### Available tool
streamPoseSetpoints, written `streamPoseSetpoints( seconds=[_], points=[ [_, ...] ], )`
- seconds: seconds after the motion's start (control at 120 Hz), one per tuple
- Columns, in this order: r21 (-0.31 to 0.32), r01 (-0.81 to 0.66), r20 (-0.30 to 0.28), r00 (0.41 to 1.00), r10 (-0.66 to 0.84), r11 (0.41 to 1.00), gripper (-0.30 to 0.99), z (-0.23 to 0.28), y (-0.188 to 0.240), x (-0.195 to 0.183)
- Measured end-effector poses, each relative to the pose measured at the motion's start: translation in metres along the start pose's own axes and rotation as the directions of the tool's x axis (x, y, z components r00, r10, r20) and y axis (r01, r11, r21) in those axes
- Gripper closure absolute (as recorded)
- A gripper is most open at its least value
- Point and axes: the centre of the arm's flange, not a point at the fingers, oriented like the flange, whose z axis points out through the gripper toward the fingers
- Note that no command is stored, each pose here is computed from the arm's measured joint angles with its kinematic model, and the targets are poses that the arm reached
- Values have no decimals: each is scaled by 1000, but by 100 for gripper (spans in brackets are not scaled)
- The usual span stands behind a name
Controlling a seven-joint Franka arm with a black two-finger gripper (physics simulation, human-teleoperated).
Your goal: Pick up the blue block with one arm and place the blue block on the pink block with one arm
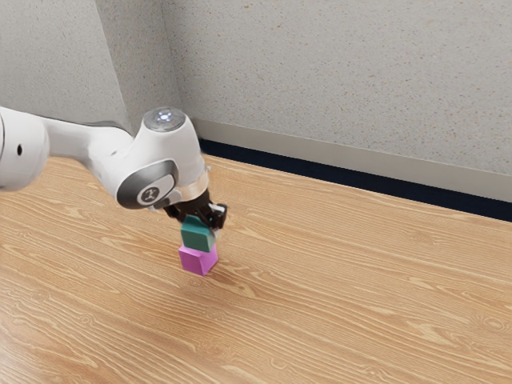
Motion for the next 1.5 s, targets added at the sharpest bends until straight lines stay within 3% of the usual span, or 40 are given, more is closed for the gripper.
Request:
streamPoseSetpoints(
  seconds=[0.383,1.108,1.325,1.5],
  points=[
    [27,-58,55,997,56,998,32,10,28,-7],
    [51,-148,71,987,145,988,32,40,44,-11],
    [46,-147,70,987,143,988,14,44,50,-12],
    [54,-124,63,991,121,991,6,39,51,-12]
  ],
)
